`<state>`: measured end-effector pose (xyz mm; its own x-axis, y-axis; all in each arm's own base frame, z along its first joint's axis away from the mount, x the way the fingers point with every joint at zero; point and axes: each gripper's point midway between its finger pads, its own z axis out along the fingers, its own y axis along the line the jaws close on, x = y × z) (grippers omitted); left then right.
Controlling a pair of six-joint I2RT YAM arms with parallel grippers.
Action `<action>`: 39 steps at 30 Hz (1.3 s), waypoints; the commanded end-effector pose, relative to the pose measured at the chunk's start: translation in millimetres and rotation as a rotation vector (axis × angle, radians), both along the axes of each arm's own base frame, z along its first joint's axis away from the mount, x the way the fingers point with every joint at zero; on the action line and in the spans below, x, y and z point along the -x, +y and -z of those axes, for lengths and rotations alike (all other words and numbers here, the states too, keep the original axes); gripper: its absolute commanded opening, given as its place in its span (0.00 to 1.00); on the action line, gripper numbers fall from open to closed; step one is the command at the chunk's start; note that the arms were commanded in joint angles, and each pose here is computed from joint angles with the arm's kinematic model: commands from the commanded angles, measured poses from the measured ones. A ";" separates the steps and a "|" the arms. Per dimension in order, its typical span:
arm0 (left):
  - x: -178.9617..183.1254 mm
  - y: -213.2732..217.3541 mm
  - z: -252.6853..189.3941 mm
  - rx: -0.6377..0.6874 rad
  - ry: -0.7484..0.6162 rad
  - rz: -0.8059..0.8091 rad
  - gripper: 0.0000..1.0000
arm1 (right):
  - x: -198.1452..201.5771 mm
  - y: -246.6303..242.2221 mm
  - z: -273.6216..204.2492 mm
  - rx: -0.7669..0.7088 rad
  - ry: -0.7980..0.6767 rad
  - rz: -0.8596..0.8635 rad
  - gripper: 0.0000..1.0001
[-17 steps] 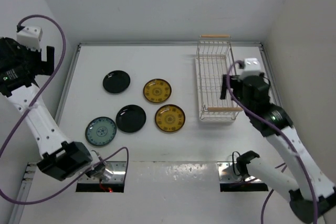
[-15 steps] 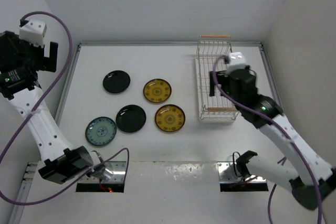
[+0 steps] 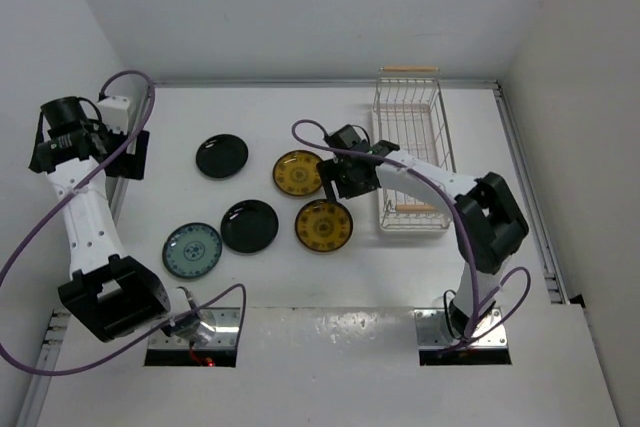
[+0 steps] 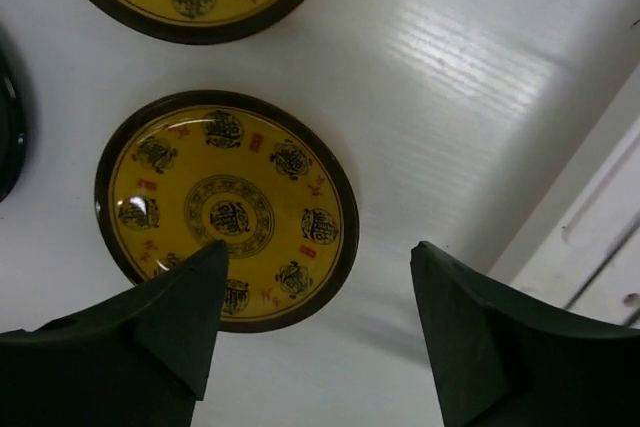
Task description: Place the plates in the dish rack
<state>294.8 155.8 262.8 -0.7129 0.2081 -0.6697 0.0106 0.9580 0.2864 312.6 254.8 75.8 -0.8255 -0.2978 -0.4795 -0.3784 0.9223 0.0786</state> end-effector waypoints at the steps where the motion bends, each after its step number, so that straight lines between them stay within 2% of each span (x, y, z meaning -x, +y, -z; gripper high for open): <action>1: 1.8 -12.4 10.7 0.070 0.009 -0.007 1.00 | 3.4 10.2 23.3 -0.044 0.061 0.028 0.74; 4: -2.1 -20.2 18.3 0.106 0.018 0.017 1.00 | 5.2 -1.7 52.9 0.003 0.128 0.052 0.74; 7: -4.1 -19.1 17.6 0.107 0.018 0.017 1.00 | 15.0 0.4 73.5 -0.036 0.198 0.032 0.74; 11: -4.7 -19.2 18.8 0.118 0.026 0.010 1.00 | 23.8 2.3 90.6 -0.024 0.221 -0.008 0.66; 15: -4.7 -19.2 18.8 0.118 0.026 0.010 1.00 | 35.4 -1.6 101.6 -0.031 0.247 -0.016 0.50; 16: -4.7 -19.2 18.8 0.118 0.026 0.010 1.00 | 37.3 -3.4 100.2 -0.036 0.248 -0.014 0.36; 18: -4.7 -19.2 18.8 0.118 0.026 0.010 1.00 | 39.7 -6.4 98.2 -0.034 0.248 -0.013 0.21; 19: -4.7 -19.2 18.8 0.118 0.026 0.010 1.00 | 42.8 -8.8 94.8 -0.037 0.243 -0.015 0.08; 21: -4.7 -19.2 18.8 0.118 0.026 0.010 1.00 | 42.4 -10.0 90.5 -0.042 0.227 -0.022 0.00; 23: -4.7 -19.2 18.8 0.118 0.026 0.010 1.00 | 43.5 -11.3 77.1 -0.059 0.205 -0.026 0.00; 28: -4.7 -19.2 18.8 0.118 0.026 0.010 1.00 | 25.1 -3.8 8.7 -0.143 0.048 -0.016 0.00; 31: -6.4 -20.5 21.5 0.135 0.030 0.009 1.00 | 5.9 -0.7 -92.4 -0.288 -0.212 -0.009 0.00; 32: -7.6 -23.3 21.5 0.135 0.031 0.019 1.00 | -2.9 -4.0 -116.6 -0.295 -0.288 0.012 0.00; 34: -7.6 -23.3 21.5 0.135 0.031 0.019 1.00 | -16.5 -21.2 -145.3 -0.270 -0.400 0.064 0.00; 35: -8.2 -24.8 21.4 0.141 0.028 0.025 1.00 | -23.4 -42.1 -177.9 -0.241 -0.508 0.137 0.00; 37: -8.2 -24.8 21.4 0.141 0.028 0.025 1.00 | -28.9 -68.2 -208.5 -0.201 -0.599 0.210 0.00; 39: -8.2 -24.8 21.4 0.141 0.028 0.025 1.00 | -37.5 -120.6 -240.6 -0.045 -0.739 0.359 0.00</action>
